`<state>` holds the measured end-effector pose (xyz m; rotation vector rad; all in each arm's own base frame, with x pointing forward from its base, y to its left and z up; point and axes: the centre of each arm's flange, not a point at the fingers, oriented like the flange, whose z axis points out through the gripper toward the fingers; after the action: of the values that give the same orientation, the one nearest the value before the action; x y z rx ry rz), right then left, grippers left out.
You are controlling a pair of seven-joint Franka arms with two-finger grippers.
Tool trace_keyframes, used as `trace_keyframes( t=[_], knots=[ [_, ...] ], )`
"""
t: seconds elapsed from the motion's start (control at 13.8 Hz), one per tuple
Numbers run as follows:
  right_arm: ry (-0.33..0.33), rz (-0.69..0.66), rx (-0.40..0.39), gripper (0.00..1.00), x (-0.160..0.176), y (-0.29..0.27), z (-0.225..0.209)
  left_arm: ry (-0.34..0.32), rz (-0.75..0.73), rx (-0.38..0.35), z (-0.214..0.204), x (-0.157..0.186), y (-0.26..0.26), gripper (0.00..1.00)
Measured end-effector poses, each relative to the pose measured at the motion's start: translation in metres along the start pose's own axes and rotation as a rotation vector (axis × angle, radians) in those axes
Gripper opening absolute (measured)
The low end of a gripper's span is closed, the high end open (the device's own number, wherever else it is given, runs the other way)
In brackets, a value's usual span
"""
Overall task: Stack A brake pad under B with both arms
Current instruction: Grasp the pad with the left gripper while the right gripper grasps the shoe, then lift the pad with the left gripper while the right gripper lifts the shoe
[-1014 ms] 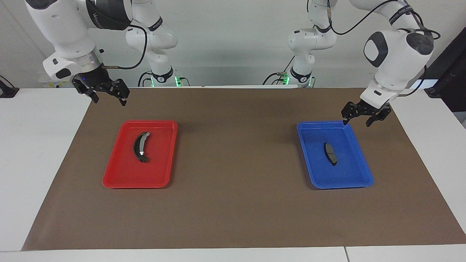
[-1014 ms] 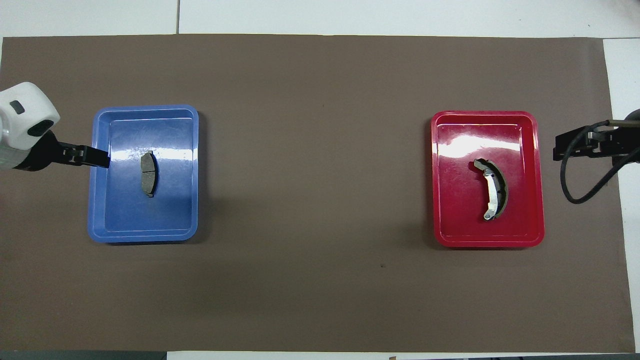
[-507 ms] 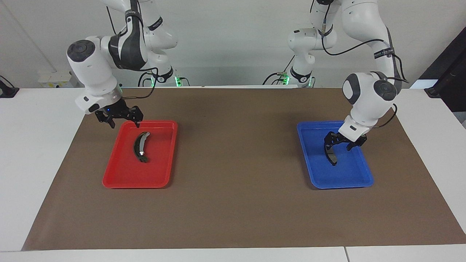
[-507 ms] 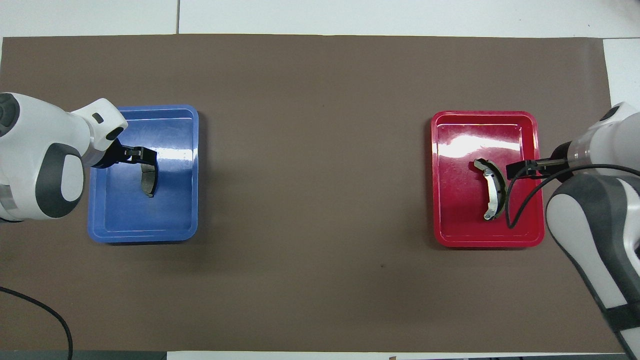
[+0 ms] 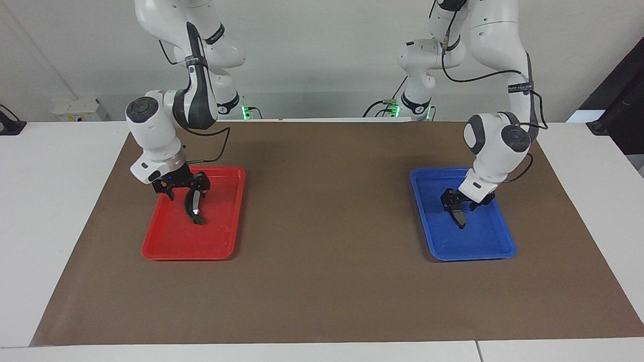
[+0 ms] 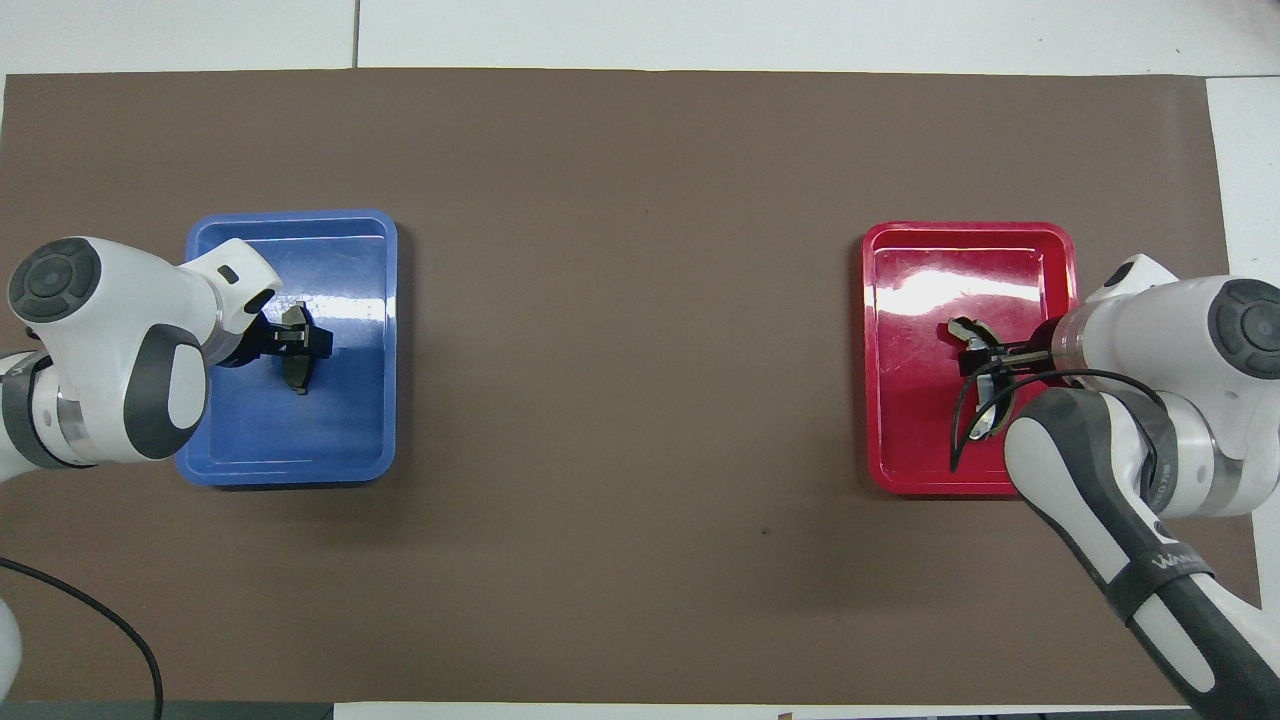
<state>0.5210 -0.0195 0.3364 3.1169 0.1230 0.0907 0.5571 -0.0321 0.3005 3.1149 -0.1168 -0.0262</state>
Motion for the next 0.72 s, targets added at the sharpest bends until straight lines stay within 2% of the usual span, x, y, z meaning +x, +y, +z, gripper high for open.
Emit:
trace_keyframes(
  t=[0.07, 0.14, 0.29, 0.36, 0.43, 0.58, 0.72],
  knots=[
    [-0.004, -0.005, 0.000, 1.00, -0.001, 0.003, 0.008, -0.001, -0.009, 0.000, 0.005, -0.002, 0.000, 0.90],
    [-0.013, -0.008, 0.000, 1.00, -0.001, 0.005, 0.015, -0.002, -0.012, 0.000, 0.008, -0.003, 0.000, 0.85],
    [-0.014, -0.011, -0.001, 1.00, 0.000, 0.007, 0.028, 0.007, -0.011, 0.000, 0.004, -0.002, 0.001, 0.57],
    [-0.017, -0.012, -0.001, 1.00, 0.000, 0.006, 0.034, 0.011, -0.010, 0.000, 0.001, -0.002, 0.002, 0.46],
    [-0.023, -0.013, 0.000, 1.00, 0.000, 0.006, 0.039, 0.009, -0.009, 0.001, -0.001, -0.002, 0.002, 0.40],
    [-0.027, -0.015, 0.000, 1.00, -0.001, 0.006, 0.042, 0.000, -0.007, 0.000, -0.005, 0.000, 0.003, 0.40],
    [-0.027, -0.017, 0.000, 0.98, -0.001, 0.006, 0.042, -0.010, -0.001, -0.001, -0.028, 0.011, 0.006, 0.40]
  ],
)
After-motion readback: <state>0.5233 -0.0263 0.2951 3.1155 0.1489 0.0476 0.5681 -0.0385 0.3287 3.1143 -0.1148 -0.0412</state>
